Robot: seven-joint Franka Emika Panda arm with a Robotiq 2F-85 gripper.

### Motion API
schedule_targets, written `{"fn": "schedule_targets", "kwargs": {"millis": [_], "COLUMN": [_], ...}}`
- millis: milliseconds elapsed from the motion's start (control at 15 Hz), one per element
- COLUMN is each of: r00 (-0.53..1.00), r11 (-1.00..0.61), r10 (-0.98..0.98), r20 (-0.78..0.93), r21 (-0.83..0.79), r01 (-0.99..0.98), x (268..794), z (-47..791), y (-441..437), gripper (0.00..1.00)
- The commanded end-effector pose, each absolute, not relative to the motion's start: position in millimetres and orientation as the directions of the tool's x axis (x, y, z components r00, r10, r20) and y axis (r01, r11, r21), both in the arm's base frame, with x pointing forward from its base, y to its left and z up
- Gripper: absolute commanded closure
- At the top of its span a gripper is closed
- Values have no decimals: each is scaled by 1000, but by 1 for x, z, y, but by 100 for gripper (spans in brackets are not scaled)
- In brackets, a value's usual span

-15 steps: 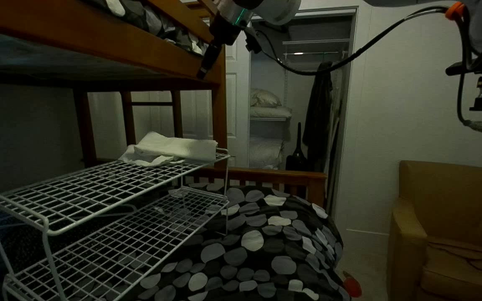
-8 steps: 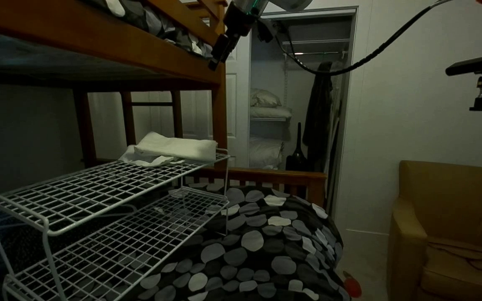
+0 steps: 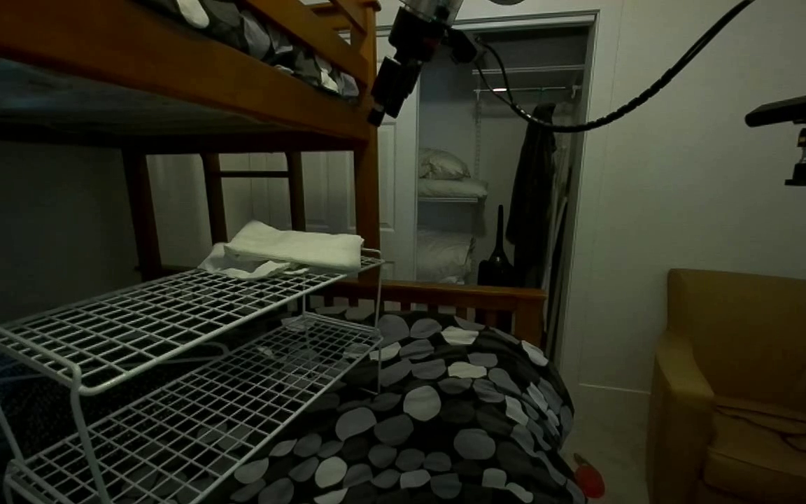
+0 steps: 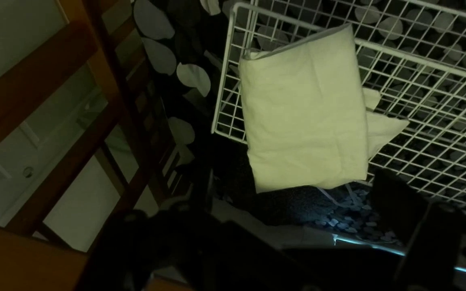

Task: Put the towel on the top shelf.

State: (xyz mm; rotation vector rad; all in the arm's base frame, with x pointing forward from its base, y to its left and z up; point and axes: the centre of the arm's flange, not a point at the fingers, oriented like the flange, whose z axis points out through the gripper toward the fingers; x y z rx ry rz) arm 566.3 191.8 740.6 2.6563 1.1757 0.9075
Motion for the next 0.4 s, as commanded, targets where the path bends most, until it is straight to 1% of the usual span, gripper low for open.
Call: {"fn": "schedule_targets", "kwargs": {"millis": [0, 333], "r00": [524, 524], "r11": [-697, -696], "r10": [702, 703], "r20": [482, 481], "r21": [316, 315], "r01": [644, 645], "x": [567, 568], "z": [741, 739], "y": [192, 193], "gripper": [0, 0]}}
